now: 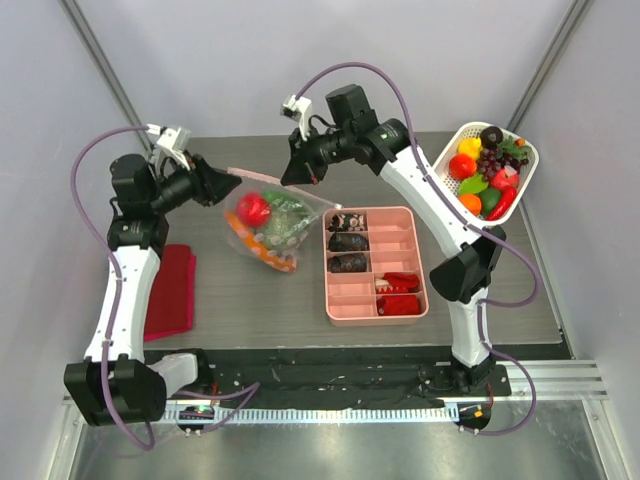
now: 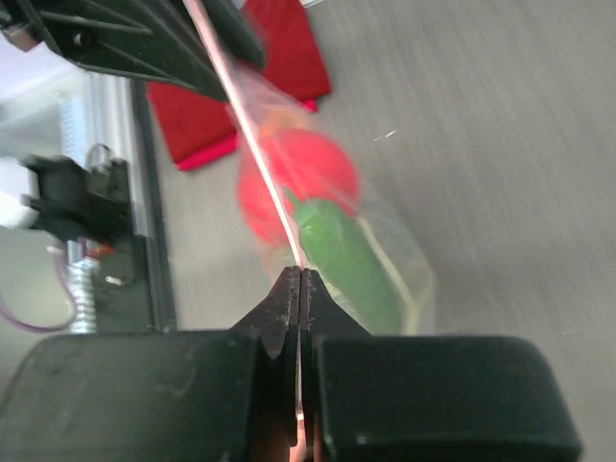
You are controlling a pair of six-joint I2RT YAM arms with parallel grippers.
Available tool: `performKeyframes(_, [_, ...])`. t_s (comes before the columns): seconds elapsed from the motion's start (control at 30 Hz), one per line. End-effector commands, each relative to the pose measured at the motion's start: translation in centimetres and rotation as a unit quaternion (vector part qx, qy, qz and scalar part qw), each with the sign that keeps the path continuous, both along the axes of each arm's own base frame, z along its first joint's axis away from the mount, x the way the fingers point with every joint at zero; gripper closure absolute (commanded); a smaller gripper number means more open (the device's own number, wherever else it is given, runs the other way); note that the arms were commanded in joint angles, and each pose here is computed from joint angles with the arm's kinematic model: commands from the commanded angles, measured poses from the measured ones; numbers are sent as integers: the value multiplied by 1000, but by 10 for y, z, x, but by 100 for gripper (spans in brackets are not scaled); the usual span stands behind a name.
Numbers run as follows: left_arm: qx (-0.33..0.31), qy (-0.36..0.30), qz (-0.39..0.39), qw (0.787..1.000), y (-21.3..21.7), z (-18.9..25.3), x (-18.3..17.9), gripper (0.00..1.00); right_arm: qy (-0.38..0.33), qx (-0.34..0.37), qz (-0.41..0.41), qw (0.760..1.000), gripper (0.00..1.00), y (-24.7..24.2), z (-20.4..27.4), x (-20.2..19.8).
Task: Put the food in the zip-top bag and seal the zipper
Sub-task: Place the zipper food storage bag at the center of the board.
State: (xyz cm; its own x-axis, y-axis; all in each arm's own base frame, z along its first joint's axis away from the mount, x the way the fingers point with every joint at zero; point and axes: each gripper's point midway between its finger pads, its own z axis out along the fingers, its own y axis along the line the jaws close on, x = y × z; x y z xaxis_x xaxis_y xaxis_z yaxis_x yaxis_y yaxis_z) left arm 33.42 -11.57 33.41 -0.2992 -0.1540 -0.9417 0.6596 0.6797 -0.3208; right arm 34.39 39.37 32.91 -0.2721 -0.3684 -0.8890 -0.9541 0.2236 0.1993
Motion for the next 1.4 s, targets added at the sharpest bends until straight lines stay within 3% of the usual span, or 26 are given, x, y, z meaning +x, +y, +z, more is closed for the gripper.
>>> performKeyframes(0.0, [-19,-3,73,997,20,29,26,52,137,64,-45,987,99,6,19,2])
performKeyframes(0.07, [-17,20,116,993,31,26,34,37,211,93,-83,970,99,6,17,16])
performKeyframes(0.2, [-14,29,125,992,33,31,29,26,292,153,-127,936,99,9,28,32])
performKeyframes(0.27, [-14,31,106,994,22,33,20,16,300,184,-147,924,99,13,31,43])
performKeyframes(0.3, [-7,31,99,995,18,34,15,15,335,204,-157,906,99,14,39,40])
performKeyframes(0.37, [11,18,73,997,-3,39,3,12,347,227,-177,892,99,18,36,47])
performKeyframes(0.5, [88,48,79,992,-26,23,-10,24,379,236,-202,872,99,26,30,46])
performKeyframes(0.7, [134,83,68,985,-55,12,-7,42,408,260,-219,848,99,37,35,40])
performKeyframes(0.97, [209,116,156,958,-30,-14,15,49,419,273,-219,838,99,43,46,33])
performKeyframes(1.37, [226,132,179,948,-27,-29,28,52,425,282,-209,834,99,52,49,27])
